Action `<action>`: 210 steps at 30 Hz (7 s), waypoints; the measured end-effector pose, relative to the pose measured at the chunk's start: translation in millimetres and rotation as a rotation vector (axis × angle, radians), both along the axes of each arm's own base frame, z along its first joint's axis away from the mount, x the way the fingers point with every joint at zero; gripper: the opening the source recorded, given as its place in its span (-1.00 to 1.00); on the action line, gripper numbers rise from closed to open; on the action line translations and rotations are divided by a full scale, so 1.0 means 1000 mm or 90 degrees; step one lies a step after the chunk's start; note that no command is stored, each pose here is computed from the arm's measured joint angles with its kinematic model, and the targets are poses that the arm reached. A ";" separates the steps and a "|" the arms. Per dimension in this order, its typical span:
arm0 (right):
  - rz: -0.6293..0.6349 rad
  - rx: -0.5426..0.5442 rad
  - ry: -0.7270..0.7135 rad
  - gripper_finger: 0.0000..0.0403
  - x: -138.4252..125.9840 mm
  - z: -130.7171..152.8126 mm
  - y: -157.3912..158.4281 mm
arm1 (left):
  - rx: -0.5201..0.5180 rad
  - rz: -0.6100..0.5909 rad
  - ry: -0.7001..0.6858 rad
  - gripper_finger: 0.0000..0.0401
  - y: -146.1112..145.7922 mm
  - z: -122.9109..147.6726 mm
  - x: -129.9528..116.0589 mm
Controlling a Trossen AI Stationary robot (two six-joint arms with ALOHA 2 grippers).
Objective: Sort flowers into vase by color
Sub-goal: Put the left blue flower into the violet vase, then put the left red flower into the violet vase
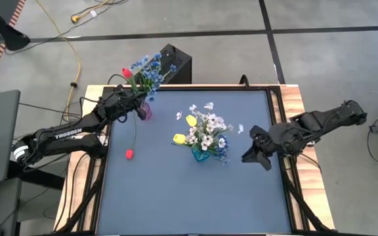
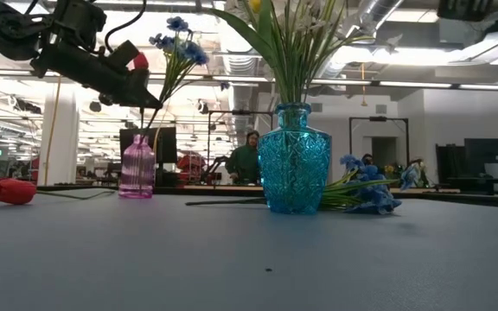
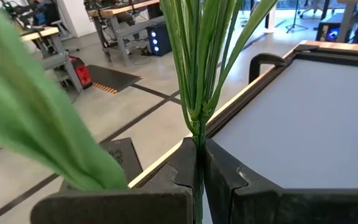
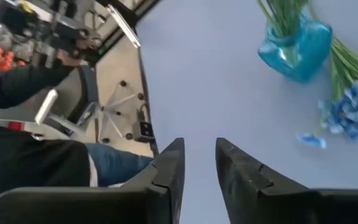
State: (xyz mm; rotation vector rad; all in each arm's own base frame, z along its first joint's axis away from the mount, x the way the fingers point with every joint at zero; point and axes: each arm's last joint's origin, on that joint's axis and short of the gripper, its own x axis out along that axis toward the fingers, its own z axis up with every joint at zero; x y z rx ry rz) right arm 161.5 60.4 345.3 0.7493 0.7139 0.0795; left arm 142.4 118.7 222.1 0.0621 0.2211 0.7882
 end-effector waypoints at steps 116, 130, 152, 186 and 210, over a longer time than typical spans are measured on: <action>0.049 -0.130 -0.043 -0.43 0.004 -0.001 -0.011 | -0.709 0.287 0.197 -0.21 -0.070 -0.082 0.000; 0.057 -0.140 -0.049 -0.43 0.003 0.000 -0.006 | -0.683 0.269 0.277 -0.85 -0.075 -0.087 -0.005; 0.135 -0.178 -0.196 -0.43 0.020 0.011 0.009 | -1.081 -0.097 0.426 -1.00 -0.141 -0.012 0.008; 0.017 -1.037 -0.519 -0.41 0.060 0.159 0.004 | -0.511 -0.632 -0.308 -1.00 -0.159 0.229 0.046; 0.269 -1.522 0.017 -0.01 0.171 0.129 -0.029 | -0.664 -0.501 -0.338 -1.00 -0.110 0.205 0.105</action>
